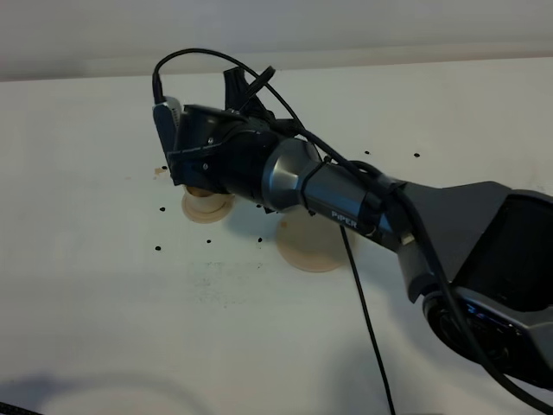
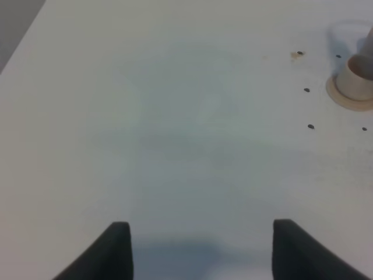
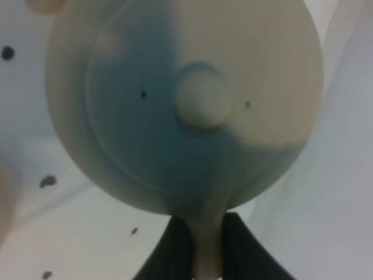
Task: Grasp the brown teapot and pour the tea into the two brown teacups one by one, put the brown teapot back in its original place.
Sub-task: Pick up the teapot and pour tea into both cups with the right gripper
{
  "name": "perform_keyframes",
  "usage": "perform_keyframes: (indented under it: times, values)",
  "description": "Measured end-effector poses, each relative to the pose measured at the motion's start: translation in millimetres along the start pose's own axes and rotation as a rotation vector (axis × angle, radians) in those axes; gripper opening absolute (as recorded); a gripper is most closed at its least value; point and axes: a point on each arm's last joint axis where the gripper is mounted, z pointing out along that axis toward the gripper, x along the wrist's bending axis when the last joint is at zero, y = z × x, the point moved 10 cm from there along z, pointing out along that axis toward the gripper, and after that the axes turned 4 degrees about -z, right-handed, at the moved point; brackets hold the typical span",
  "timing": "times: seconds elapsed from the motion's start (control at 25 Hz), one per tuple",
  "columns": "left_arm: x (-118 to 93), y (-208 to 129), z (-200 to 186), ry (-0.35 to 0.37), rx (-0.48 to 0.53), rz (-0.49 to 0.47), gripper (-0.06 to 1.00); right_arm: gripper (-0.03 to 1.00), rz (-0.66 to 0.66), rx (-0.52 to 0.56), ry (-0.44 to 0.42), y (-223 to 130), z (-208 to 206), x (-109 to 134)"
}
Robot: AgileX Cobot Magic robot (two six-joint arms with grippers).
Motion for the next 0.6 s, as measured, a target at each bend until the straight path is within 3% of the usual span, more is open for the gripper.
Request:
perform_keyframes:
  times: [0.6]
  values:
    - [0.0,0.0,0.0,0.0,0.0,0.0,0.5,0.1,-0.156,0.069,-0.06,-1.5,6.4,-3.7]
